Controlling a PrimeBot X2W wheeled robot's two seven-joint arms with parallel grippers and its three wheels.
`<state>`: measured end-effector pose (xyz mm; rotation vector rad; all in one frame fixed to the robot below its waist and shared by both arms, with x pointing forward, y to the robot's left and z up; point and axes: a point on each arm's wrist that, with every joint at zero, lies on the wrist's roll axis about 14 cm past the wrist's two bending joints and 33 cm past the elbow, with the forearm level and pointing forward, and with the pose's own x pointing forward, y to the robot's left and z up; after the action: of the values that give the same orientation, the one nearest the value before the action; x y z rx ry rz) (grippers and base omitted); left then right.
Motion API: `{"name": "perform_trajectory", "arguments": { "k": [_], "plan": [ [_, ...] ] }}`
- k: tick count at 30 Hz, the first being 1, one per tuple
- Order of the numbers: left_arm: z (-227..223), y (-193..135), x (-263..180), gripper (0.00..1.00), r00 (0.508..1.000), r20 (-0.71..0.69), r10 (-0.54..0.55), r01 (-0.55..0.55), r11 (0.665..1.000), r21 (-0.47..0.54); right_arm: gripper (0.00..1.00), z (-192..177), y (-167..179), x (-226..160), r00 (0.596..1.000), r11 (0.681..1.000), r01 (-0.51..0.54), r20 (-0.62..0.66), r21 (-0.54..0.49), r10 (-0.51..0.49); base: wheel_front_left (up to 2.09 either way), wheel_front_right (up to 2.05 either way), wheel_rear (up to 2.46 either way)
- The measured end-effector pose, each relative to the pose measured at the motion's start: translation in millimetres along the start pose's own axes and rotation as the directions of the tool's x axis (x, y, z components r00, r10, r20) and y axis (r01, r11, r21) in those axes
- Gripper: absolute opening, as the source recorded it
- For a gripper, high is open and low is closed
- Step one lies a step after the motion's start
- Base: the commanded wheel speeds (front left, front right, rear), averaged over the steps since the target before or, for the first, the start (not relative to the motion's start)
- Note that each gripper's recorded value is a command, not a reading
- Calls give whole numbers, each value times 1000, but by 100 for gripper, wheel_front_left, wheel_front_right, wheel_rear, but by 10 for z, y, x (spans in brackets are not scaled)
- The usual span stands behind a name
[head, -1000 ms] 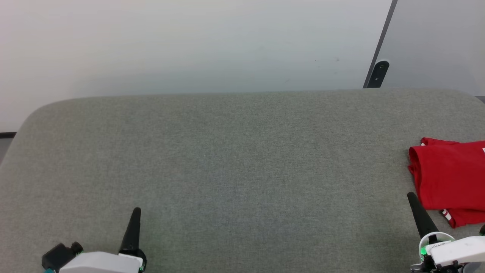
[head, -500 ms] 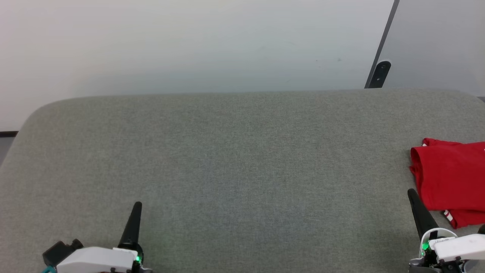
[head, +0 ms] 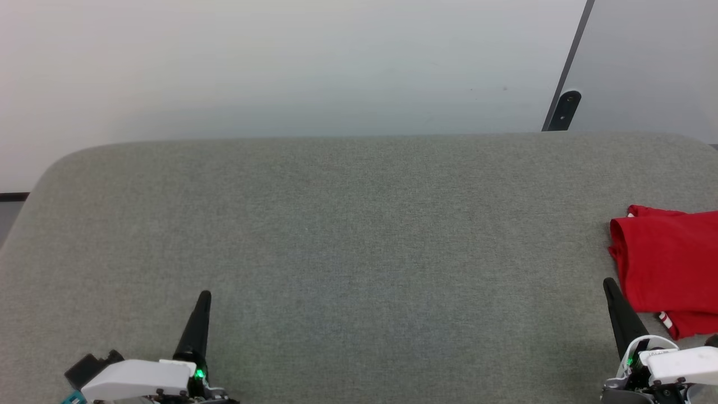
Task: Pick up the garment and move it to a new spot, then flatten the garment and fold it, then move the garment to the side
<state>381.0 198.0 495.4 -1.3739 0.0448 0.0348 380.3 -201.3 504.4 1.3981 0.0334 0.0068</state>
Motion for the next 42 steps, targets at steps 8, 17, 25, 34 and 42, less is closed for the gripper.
{"name": "perform_trajectory", "arguments": {
  "k": [8, 17, 25, 34, 42],
  "plan": [
    [11, -23, 23, 0, 1000, 2, -10, 10, 998, -63, 0, -2, 4, 27, 1000, 999, -4, 8, 54, 3, 0, 0, 0],
    [20, -52, 42, 0, 1000, 4, -25, 25, 991, -129, 0, -5, -2, 46, 1000, 994, -5, 17, 111, 3, 0, 0, 0],
    [34, -81, 63, 0, 999, 7, -36, 37, 982, -185, 0, -6, -11, 61, 1000, 987, -6, 24, 161, 2, 0, 0, 0],
    [41, -87, 65, 0, 999, 11, -41, 42, 979, -198, 0, -7, 12, 82, 1000, 985, -13, 26, 172, 8, 0, 0, 0],
    [38, -88, 65, 0, 999, 9, -42, 42, 979, -199, 0, -7, 12, 82, 1000, 985, -13, 26, 172, 8, 0, 0, 0]
  ]
}}
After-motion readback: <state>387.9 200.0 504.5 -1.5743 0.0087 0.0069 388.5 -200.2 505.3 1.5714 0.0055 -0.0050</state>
